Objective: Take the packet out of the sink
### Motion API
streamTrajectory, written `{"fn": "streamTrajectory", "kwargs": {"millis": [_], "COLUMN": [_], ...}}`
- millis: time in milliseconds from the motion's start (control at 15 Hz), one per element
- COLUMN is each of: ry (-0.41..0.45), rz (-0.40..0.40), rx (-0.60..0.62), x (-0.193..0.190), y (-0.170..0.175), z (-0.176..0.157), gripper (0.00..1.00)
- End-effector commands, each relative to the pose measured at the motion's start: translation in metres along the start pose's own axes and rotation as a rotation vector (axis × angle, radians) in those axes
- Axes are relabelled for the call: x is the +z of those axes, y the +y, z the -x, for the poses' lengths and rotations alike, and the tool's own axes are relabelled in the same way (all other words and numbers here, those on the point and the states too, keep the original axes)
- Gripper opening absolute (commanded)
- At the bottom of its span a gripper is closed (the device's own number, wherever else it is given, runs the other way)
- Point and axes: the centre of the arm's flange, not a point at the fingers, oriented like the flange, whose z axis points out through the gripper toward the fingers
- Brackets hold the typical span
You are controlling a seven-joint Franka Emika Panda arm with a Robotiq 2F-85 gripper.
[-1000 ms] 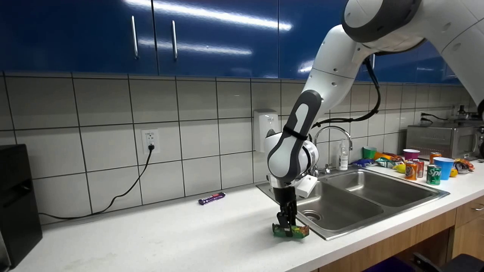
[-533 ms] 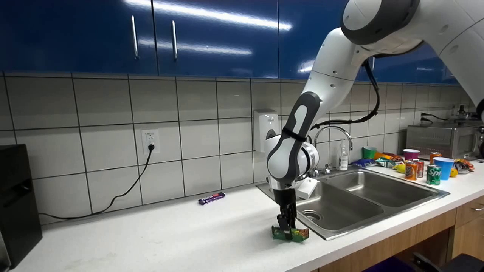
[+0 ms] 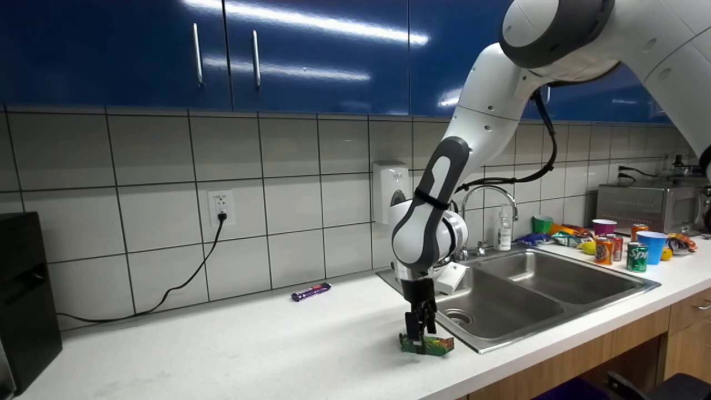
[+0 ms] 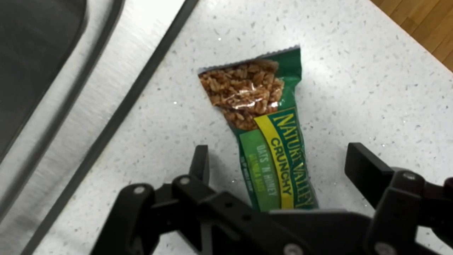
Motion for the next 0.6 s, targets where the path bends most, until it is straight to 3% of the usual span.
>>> {"fn": "streamTrajectory", "kwargs": {"millis": [0, 533], "ry": [0.041, 0.086], "rz": [0.002, 0.041], "rx": [0.012, 0.103], "x": [-0.015, -0.036], "y": [0.006, 0.023], "z": [0.003, 0.009], "gripper": [1.0, 1.0]}}
